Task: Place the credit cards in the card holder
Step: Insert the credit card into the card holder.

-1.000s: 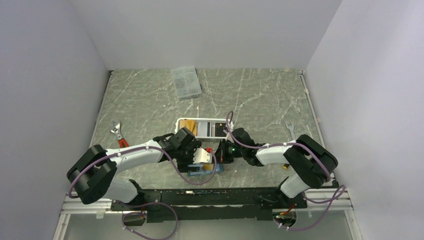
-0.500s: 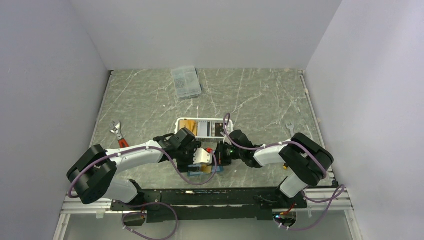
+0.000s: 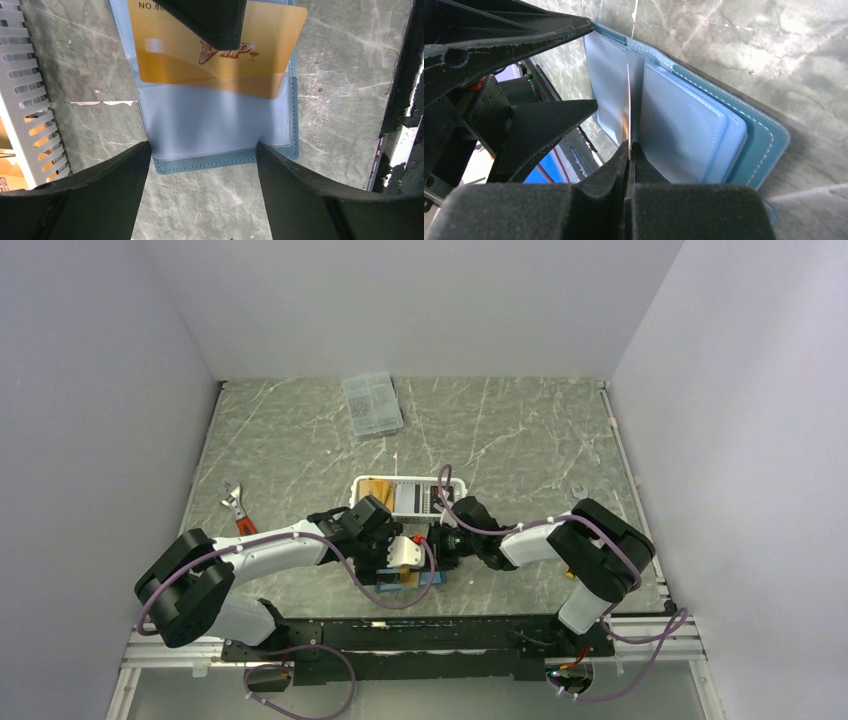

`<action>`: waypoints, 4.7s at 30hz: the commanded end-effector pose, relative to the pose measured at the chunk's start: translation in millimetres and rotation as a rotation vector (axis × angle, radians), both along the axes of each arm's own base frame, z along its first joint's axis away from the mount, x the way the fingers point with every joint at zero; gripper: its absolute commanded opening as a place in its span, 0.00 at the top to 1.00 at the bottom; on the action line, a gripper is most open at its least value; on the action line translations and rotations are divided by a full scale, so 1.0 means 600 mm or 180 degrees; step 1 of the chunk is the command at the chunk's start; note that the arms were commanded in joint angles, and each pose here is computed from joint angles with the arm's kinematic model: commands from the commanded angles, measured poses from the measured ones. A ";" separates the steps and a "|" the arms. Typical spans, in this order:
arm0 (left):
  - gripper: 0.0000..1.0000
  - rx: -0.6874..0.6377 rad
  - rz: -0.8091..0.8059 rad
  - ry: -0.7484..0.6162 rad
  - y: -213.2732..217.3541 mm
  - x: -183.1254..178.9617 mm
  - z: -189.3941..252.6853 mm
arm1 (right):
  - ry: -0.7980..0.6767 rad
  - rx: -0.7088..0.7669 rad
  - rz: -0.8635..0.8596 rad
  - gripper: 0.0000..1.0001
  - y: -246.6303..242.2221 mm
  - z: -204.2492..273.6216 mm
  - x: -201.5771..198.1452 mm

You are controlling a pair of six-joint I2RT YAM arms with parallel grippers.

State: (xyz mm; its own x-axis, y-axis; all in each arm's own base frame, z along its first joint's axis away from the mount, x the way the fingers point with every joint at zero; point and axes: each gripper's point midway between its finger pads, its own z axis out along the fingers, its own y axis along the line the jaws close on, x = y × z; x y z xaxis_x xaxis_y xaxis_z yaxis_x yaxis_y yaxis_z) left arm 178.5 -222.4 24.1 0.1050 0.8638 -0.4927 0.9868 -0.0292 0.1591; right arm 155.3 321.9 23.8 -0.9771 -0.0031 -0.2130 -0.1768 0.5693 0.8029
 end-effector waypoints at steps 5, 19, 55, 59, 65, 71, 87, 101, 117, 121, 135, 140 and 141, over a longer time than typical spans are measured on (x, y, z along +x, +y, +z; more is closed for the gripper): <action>0.18 0.0116 -0.0006 -0.0024 0.005 0.002 -0.012 | 0.0084 -0.0350 0.0101 1.00 -0.009 -0.040 -0.005; 0.18 0.0117 -0.0016 -0.0049 0.006 0.002 -0.011 | 0.0142 -0.0704 0.0204 1.00 -0.036 -0.052 -0.007; 0.19 0.0143 -0.0019 -0.0045 0.008 0.002 -0.014 | -0.0114 -0.1608 -0.0202 0.48 -0.092 -0.051 0.026; 0.19 0.0149 -0.0022 -0.0041 0.009 0.001 -0.015 | -0.0151 -0.1524 -0.0222 0.49 -0.081 -0.045 0.027; 0.18 0.0147 -0.0022 -0.0042 0.009 0.001 -0.015 | -0.0200 -0.1376 -0.0201 0.54 -0.045 -0.042 0.025; 0.19 0.0148 -0.0025 -0.0045 0.009 0.002 -0.016 | -0.0368 -0.1326 -0.0207 0.54 -0.017 -0.028 0.029; 0.18 0.0144 -0.0022 -0.0063 0.008 0.004 -0.015 | -0.0486 -0.0683 -0.0033 0.57 0.028 0.009 0.011; 0.18 0.0161 -0.0012 -0.0054 0.010 0.004 -0.016 | -0.0417 -0.0583 -0.0025 0.94 0.014 0.005 0.007; 0.18 0.0146 -0.0018 -0.0070 0.004 0.008 -0.012 | -0.0463 -0.0455 0.0240 1.00 0.055 0.017 0.002; 0.18 0.0142 -0.0018 -0.0071 0.004 0.008 -0.011 | -0.0400 -0.0420 0.0299 0.97 0.055 0.014 -0.007; 0.18 0.0143 0.0004 -0.0078 0.004 0.011 -0.007 | -0.0291 -0.0434 -0.0029 1.00 0.009 0.006 0.008; 0.18 0.0147 0.0001 -0.0076 0.003 0.012 -0.007 | -0.0335 -0.0470 0.0061 1.00 0.029 0.006 0.011; 0.18 0.0134 0.0001 -0.0077 0.001 0.012 -0.006 | -0.0352 -0.0497 0.0082 1.00 0.032 0.005 0.010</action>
State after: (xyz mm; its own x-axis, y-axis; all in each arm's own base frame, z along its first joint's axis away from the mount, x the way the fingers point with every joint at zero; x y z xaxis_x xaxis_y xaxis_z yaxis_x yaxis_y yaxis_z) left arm 181.2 -225.5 24.9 0.1105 0.8657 -0.4882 0.9855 -0.0318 0.1666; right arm 156.0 324.5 18.9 -0.9593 -0.0458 -0.2787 -0.2307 0.6964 0.6796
